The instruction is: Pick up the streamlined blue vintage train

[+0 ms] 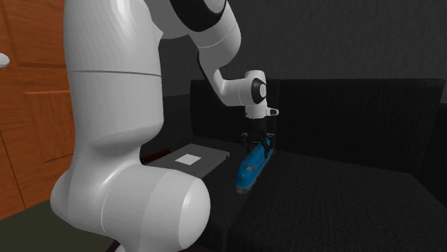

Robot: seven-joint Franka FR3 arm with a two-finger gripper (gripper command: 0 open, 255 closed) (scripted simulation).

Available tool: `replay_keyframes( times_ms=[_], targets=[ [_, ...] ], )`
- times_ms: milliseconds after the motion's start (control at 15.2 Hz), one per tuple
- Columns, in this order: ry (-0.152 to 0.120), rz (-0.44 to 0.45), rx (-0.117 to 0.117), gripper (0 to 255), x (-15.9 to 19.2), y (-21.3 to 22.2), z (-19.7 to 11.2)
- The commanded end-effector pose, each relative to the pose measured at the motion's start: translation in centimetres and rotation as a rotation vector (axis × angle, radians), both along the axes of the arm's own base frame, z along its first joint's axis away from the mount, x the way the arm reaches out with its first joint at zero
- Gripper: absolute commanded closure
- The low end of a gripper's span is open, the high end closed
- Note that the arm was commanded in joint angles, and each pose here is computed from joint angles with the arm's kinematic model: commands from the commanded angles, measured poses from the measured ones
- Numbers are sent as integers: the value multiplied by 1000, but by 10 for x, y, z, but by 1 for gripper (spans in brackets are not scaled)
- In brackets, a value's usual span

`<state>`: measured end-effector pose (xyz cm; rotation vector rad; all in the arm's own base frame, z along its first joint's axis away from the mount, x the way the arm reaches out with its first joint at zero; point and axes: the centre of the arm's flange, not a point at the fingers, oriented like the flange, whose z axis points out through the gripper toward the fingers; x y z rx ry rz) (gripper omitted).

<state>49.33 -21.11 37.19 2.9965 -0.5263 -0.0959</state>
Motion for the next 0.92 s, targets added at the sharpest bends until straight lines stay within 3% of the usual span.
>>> replay_keyframes(
  times_ms=[0, 858],
  targets=[
    [-1, 0, 0, 255, 0, -1, 11],
    [-1, 0, 0, 255, 0, -1, 70]
  ],
)
